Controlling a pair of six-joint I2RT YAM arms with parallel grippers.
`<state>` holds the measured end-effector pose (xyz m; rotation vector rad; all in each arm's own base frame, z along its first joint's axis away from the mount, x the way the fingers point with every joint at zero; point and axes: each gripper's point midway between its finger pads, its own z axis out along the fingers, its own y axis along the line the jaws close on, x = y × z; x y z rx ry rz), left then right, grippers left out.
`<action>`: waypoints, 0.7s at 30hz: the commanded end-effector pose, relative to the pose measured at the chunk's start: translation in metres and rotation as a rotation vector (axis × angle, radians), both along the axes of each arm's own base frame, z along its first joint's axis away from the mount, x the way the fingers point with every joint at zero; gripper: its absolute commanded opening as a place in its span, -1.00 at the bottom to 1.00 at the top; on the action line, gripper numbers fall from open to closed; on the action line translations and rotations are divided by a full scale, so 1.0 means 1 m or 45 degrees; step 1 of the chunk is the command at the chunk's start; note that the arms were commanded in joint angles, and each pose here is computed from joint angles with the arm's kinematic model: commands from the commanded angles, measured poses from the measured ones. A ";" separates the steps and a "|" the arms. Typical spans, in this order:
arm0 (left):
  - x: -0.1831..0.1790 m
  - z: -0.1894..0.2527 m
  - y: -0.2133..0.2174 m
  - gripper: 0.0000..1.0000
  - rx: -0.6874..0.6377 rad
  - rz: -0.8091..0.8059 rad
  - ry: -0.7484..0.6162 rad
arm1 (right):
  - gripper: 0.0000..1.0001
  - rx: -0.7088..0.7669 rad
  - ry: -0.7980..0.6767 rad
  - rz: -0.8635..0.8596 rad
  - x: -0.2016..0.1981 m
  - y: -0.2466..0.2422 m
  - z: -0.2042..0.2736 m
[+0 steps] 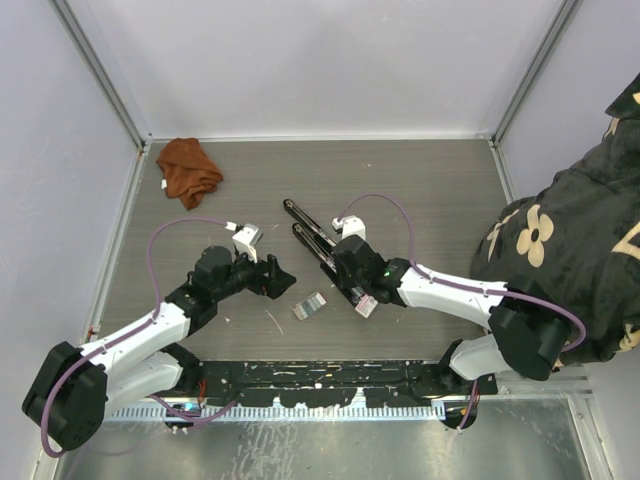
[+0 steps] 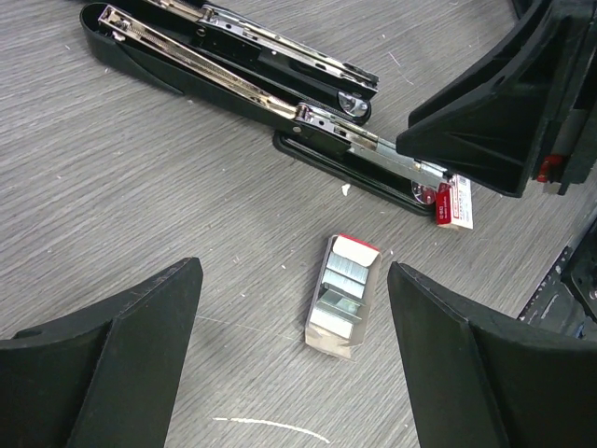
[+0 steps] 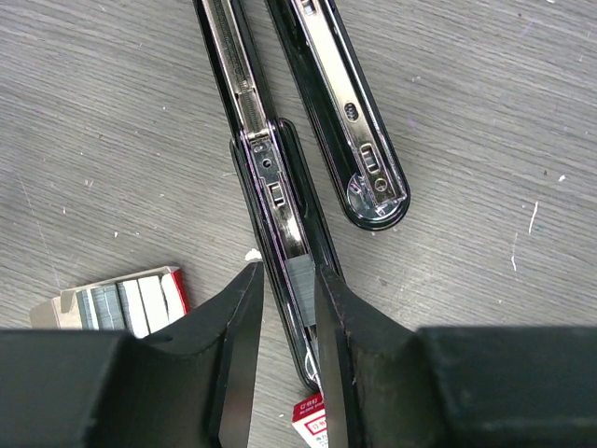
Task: Load the staples into the stapler
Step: Install the staple into the stapler, then pick up the staple from the staple box.
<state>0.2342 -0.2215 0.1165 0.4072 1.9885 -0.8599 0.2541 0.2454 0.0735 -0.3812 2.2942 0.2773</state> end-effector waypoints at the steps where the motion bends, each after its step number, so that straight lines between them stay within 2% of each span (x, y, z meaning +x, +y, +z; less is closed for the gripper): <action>1: 0.012 0.014 -0.001 0.65 -0.031 0.026 -0.103 | -0.32 0.094 -0.026 -0.068 0.004 0.005 0.027; 4: 0.014 0.017 -0.001 0.65 -0.039 0.043 -0.093 | -0.29 0.114 -0.024 -0.070 0.002 0.002 0.033; 6: 0.016 0.023 0.003 0.65 -0.049 0.088 -0.080 | -0.20 0.104 -0.030 -0.075 0.001 -0.003 0.035; 9: 0.023 0.038 0.014 0.67 -0.085 0.222 -0.066 | -0.06 0.077 -0.031 -0.072 0.001 -0.013 0.034; 14: 0.030 0.051 0.030 0.73 -0.124 0.381 0.029 | 0.02 0.060 -0.010 -0.077 0.016 -0.023 0.032; 17: 0.031 0.049 0.031 0.73 -0.161 0.397 0.104 | 0.10 0.038 -0.002 -0.049 0.031 -0.022 0.031; 21: 0.031 0.047 0.030 0.73 -0.206 0.383 0.171 | 0.11 -0.026 -0.010 -0.026 0.051 -0.016 0.028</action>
